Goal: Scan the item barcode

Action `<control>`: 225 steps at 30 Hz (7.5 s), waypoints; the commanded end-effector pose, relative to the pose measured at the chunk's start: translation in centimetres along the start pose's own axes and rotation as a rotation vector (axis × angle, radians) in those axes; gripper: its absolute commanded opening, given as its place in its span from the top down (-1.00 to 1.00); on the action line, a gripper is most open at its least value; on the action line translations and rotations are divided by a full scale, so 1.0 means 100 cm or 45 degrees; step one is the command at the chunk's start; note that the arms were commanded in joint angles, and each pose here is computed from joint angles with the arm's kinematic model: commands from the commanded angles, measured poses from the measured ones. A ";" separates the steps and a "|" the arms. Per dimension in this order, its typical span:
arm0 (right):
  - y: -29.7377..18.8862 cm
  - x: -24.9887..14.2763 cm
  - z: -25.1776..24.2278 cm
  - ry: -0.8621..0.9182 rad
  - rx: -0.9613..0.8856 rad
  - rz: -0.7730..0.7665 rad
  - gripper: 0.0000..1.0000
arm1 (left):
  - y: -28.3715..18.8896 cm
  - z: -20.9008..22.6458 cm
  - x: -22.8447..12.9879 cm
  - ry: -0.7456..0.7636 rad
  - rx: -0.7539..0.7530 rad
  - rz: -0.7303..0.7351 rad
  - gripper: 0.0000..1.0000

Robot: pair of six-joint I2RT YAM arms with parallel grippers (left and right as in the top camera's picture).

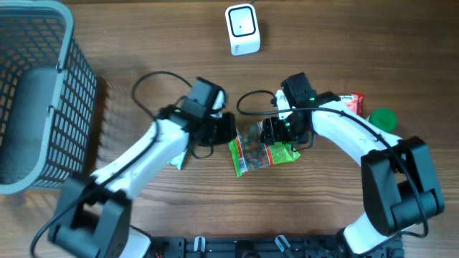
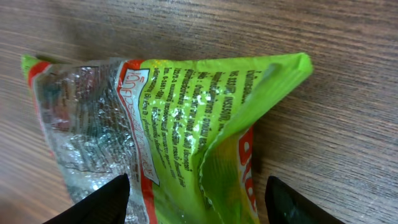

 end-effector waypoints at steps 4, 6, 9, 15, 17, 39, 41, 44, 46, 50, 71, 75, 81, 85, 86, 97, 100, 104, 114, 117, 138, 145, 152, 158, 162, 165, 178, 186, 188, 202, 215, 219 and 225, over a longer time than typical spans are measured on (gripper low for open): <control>-0.010 -0.016 0.005 -0.075 0.181 0.122 -0.33 | 0.038 0.025 -0.020 -0.125 0.091 0.146 0.92; -0.010 -0.020 0.005 -0.098 0.188 0.142 -0.21 | 0.039 0.031 -0.018 -0.123 0.136 0.130 0.92; -0.011 -0.023 0.006 -0.091 0.202 0.159 -0.21 | 0.039 0.037 -0.015 -0.116 0.190 0.099 0.92; -0.011 -0.022 0.007 -0.056 0.206 0.156 -0.21 | 0.048 0.041 -0.014 -0.137 0.192 0.101 0.92; -0.011 -0.022 0.007 -0.056 0.206 0.156 -0.21 | 0.055 0.044 -0.017 -0.170 0.194 0.123 0.92; 0.009 -0.006 0.022 0.040 0.427 0.009 0.19 | 0.057 0.037 0.006 -0.149 0.172 0.063 0.92; 0.009 -0.004 0.023 0.031 0.433 -0.004 0.08 | 0.033 0.033 0.022 -0.149 0.162 0.012 0.92; 0.009 -0.003 0.023 0.030 0.434 -0.007 0.03 | 0.017 0.026 0.023 -0.145 0.144 -0.008 0.92; 0.009 -0.003 0.023 0.030 0.434 -0.007 0.03 | 0.022 0.017 0.007 -0.128 0.111 0.082 0.92; 0.009 -0.006 0.021 0.040 0.426 0.010 -0.03 | 0.038 0.016 -0.015 -0.091 0.139 0.175 0.92; 0.010 -0.012 0.019 0.027 0.412 0.036 -0.11 | 0.028 0.038 -0.014 -0.097 0.282 0.184 0.92; 0.010 -0.012 0.019 0.030 0.412 0.037 -0.13 | 0.050 0.042 -0.030 -0.088 0.283 0.225 0.92; 0.010 -0.014 0.018 0.038 0.411 0.052 -0.14 | 0.056 0.043 -0.033 -0.082 0.278 0.233 0.92; 0.011 -0.021 0.015 0.060 0.392 0.093 -0.25 | 0.059 0.041 -0.032 -0.081 0.272 0.223 0.92; 0.011 -0.022 0.015 0.062 0.390 0.097 -0.25 | 0.060 0.041 -0.032 -0.091 0.272 0.221 0.92; 0.011 -0.021 0.015 0.057 0.393 0.090 -0.28 | 0.012 0.009 0.000 -0.070 0.028 0.160 0.92; 0.011 -0.021 0.015 0.059 0.392 0.092 -0.28 | 0.034 0.008 -0.018 -0.049 0.040 0.257 0.92; 0.011 -0.022 0.015 0.064 0.388 0.100 -0.28 | 0.053 0.015 -0.032 -0.044 0.099 0.335 0.92; 0.011 -0.021 0.015 0.060 0.391 0.092 -0.28 | 0.040 0.020 -0.008 0.001 0.145 0.225 0.92; 0.011 -0.022 0.015 0.061 0.389 0.096 -0.28 | 0.040 0.027 -0.014 -0.009 0.202 0.256 0.92; 0.007 -0.029 0.030 0.091 0.497 0.158 0.04 | 0.086 0.032 -0.037 0.007 0.252 0.361 0.92; 0.020 -0.031 0.045 0.010 0.530 0.097 0.22 | 0.087 0.032 -0.036 0.009 0.249 0.354 0.92; 0.022 -0.028 0.041 -0.034 0.507 0.063 0.50 | 0.075 0.033 -0.016 -0.008 0.224 0.263 0.92; 0.012 -0.021 0.052 -0.109 0.644 0.040 0.91 | -0.014 0.057 0.051 -0.120 0.217 -0.115 0.92; 0.009 -0.021 0.055 -0.179 0.674 0.028 0.91 | -0.077 0.072 0.077 -0.085 0.253 -0.345 0.92; 0.009 -0.019 0.056 -0.202 0.679 0.012 0.91 | -0.106 0.091 0.086 -0.142 0.290 -0.446 0.92; -0.003 -0.014 0.057 -0.256 0.639 -0.065 0.92 | -0.132 0.150 0.074 -0.203 0.403 -0.418 -1.00; -0.089 -0.008 0.075 -0.391 0.516 -0.270 0.91 | -0.131 0.150 0.071 -0.211 0.404 -0.398 -1.00; -0.110 -0.009 0.082 -0.434 0.513 -0.301 0.92 | -0.131 0.150 0.071 -0.211 0.404 -0.398 -1.00; -0.241 0.031 0.102 -0.510 0.218 -0.690 0.91 | -0.131 0.150 0.071 -0.211 0.404 -0.398 -1.00; -0.299 0.050 0.115 -0.756 0.071 -0.963 0.92 | -0.131 0.150 0.071 -0.211 0.404 -0.398 -1.00; -0.308 0.060 0.124 -0.770 0.071 -0.979 0.92 | -0.131 0.150 0.071 -0.210 0.404 -0.398 -1.00; -0.329 0.118 0.153 -0.794 -0.003 -1.005 0.92 | -0.131 0.150 0.071 -0.211 0.404 -0.398 -1.00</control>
Point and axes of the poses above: each gripper's point midway between its finger pads, its own y axis out along the fingers, its own z axis along the line the jaws close on, x = y × z, the point moved 2 cm from there along -y, back along the fingers, and after that the axes turned 12 degrees about y, right-handed, at the moved point
